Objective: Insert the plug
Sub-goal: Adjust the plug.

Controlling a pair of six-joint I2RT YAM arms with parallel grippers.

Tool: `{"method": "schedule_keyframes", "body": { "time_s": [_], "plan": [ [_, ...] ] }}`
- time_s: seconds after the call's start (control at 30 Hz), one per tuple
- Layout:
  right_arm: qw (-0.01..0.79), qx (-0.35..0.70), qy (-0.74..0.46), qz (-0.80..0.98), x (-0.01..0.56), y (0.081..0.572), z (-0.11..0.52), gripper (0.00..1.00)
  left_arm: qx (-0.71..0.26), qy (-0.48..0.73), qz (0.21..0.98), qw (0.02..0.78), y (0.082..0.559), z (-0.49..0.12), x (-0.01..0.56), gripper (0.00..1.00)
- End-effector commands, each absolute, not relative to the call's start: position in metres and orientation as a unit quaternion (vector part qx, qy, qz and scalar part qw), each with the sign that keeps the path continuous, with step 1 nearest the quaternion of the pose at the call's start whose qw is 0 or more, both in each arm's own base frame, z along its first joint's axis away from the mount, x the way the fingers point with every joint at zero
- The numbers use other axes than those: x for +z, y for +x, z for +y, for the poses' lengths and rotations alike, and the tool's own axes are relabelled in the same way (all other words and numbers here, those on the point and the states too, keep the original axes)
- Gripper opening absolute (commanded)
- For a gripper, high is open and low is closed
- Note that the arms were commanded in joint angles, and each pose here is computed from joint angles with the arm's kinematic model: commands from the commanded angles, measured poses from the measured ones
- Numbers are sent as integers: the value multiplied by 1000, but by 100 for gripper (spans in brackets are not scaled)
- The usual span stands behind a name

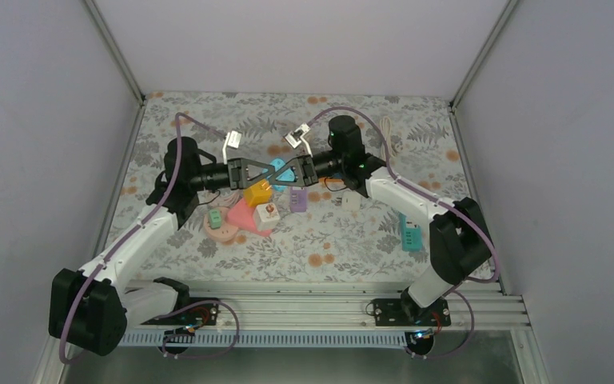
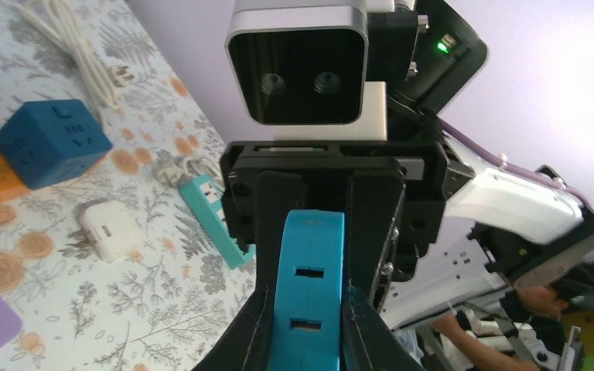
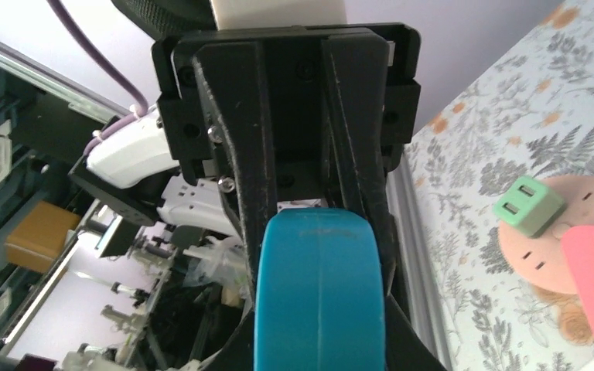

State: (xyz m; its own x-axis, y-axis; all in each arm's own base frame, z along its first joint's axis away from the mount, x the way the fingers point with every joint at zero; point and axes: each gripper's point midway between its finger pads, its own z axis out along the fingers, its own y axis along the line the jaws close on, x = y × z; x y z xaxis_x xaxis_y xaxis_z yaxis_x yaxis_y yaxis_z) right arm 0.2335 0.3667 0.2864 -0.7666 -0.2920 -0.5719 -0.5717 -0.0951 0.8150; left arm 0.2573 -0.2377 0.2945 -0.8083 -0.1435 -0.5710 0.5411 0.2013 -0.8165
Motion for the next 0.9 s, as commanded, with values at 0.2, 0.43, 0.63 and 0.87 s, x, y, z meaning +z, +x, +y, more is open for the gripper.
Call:
{"method": "schedule_keyframes", "body": {
  "time_s": [0.2, 0.43, 0.63, 0.87],
  "plan": [
    [107, 659, -365, 649, 290, 222, 363, 17, -624, 180, 703, 290, 250, -242, 309, 2],
    [103, 636, -375, 667, 280, 229, 366, 28, -619, 229, 704, 263, 243, -247, 307, 3],
    [105, 620, -373, 682, 270, 230, 368, 19, -631, 235, 696, 250, 239, -249, 309, 2],
    [104, 606, -355, 704, 253, 238, 370, 4, -630, 237, 697, 247, 239, -249, 310, 2]
  ]
}}
